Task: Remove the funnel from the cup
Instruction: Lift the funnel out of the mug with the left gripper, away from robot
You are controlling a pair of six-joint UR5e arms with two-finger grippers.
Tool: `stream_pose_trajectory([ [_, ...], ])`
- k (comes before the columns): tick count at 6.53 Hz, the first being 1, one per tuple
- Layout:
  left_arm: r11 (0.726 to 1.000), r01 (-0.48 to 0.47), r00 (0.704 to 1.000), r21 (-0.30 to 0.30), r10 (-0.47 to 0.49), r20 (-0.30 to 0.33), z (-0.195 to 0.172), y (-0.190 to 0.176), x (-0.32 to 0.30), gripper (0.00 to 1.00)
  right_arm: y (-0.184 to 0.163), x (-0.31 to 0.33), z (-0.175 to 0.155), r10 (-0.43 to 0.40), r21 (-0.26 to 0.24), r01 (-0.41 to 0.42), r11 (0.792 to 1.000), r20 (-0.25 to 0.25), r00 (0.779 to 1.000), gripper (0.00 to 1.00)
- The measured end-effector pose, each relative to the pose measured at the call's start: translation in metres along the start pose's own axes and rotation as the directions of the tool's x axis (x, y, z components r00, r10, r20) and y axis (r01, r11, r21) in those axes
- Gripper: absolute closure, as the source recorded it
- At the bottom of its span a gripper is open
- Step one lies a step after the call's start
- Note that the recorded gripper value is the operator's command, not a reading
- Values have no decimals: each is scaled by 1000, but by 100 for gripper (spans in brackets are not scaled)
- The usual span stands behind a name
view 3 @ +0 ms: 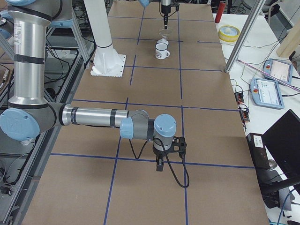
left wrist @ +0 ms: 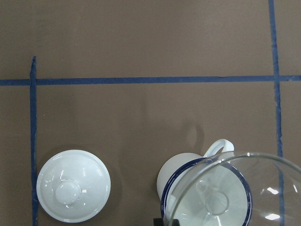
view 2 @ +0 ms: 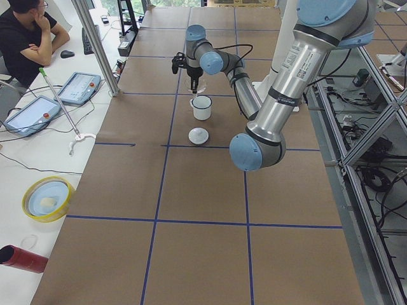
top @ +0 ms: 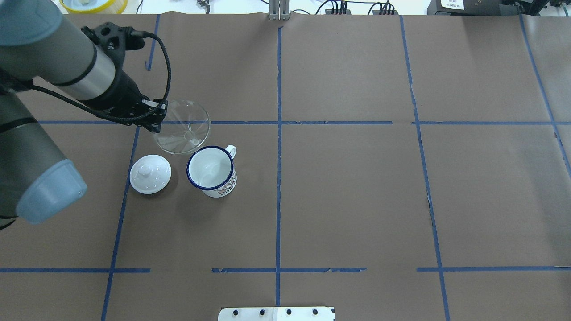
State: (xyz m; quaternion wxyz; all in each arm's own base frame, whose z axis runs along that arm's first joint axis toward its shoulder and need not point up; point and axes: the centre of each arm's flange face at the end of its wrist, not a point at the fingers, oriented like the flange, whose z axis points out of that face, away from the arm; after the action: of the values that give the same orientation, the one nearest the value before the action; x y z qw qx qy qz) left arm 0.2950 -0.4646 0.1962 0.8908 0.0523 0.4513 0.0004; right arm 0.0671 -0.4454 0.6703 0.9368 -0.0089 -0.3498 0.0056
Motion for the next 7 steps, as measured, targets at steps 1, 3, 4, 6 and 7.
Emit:
stream_pose_trajectory([
  [1,999,-21,999,31,21,-27,-26,-4,-4,100,0,0,0,0,0,0,1000,0,1000,0],
  [3,975,-139,989,174,145,-22,-42,-18,-7,100,0,0,0,0,0,0,1000,0,1000,0],
  [4,946,-181,983,269,184,13,-36,-35,-10,100,0,0,0,0,0,0,1000,0,1000,0],
  [6,894,-216,976,393,209,60,-16,-65,-18,100,0,0,0,0,0,0,1000,0,1000,0],
  [7,855,-226,974,466,205,97,-3,-82,-24,100,0,0,0,0,0,0,1000,0,1000,0],
])
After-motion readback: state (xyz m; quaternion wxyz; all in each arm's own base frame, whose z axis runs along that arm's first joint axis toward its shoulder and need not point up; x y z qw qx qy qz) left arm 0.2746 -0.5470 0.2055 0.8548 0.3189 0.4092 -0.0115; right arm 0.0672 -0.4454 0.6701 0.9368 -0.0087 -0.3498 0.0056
